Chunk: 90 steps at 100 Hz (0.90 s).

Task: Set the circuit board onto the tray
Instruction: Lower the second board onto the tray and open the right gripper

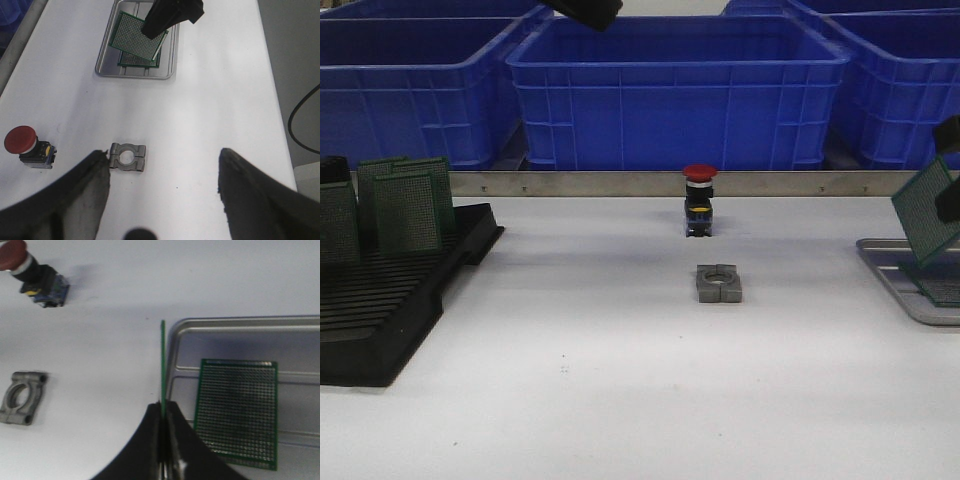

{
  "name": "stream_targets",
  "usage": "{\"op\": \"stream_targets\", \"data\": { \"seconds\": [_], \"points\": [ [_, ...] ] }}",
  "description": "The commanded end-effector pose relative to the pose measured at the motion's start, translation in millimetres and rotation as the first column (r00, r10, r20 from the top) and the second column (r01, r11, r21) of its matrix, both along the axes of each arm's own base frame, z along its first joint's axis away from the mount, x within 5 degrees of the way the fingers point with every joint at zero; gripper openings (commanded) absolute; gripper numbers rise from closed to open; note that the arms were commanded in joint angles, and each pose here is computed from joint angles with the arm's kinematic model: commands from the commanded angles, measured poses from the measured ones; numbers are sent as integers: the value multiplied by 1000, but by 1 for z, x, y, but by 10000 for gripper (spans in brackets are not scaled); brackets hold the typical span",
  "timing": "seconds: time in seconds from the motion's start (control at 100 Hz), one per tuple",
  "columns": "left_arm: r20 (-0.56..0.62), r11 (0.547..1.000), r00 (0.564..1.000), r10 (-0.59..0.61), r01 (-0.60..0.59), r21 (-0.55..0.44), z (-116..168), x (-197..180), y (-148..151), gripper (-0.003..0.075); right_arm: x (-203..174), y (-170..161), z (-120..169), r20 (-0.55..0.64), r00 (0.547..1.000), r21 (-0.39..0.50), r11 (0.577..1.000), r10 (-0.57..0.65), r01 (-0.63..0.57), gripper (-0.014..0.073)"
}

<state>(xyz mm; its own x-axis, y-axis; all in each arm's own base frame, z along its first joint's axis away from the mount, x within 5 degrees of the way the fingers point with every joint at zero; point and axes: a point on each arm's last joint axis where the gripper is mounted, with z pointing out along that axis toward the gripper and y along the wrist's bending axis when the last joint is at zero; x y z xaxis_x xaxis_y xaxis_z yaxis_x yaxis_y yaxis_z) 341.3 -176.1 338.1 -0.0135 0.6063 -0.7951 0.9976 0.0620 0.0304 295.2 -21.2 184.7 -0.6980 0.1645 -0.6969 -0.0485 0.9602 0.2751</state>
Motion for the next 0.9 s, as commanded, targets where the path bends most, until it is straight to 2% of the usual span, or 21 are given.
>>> {"op": "stream_targets", "data": {
  "seconds": [0.0,0.06,0.1,0.25,0.3,0.35,0.59,0.66,0.73,0.88,0.89],
  "points": [
    [40,996,999,-11,15,-90,34,-14,0,439,4,-7,7,26,999,39,998,-44,43,-55],
    [40,996,999,-11,15,-90,34,-14,0,439,4,-10,3,15,999,43,998,-51,50,-1],
    [40,996,999,-11,15,-90,34,-14,0,439,5,-10,2,13,999,44,998,-51,50,69],
    [39,996,999,-10,14,-90,34,-14,0,439,5,-14,4,19,998,31,998,-61,60,449],
    [22,996,1000,-22,24,-87,33,-15,1,439,5,-14,4,19,998,22,998,-58,58,529],
    [16,996,999,-33,34,-83,33,-17,1,439,5,-15,5,20,998,11,998,-58,58,558],
    [-58,999,998,27,-30,-46,30,-16,3,438,2,-14,14,50,998,-24,999,-31,32,558],
    [-73,999,996,47,-49,-23,28,-15,5,414,-1,-12,23,77,997,-24,1000,-11,13,526],
    [-124,995,988,97,-97,5,26,-15,6,322,-5,-8,32,106,993,-39,998,44,-40,417],
    [-121,982,980,156,-141,124,18,-12,14,-24,-15,0,54,176,977,-50,992,122,-114,80],
    [-119,982,980,157,-141,128,17,-12,14,-19,-16,0,56,183,975,-51,992,124,-117,64]
  ]
}}
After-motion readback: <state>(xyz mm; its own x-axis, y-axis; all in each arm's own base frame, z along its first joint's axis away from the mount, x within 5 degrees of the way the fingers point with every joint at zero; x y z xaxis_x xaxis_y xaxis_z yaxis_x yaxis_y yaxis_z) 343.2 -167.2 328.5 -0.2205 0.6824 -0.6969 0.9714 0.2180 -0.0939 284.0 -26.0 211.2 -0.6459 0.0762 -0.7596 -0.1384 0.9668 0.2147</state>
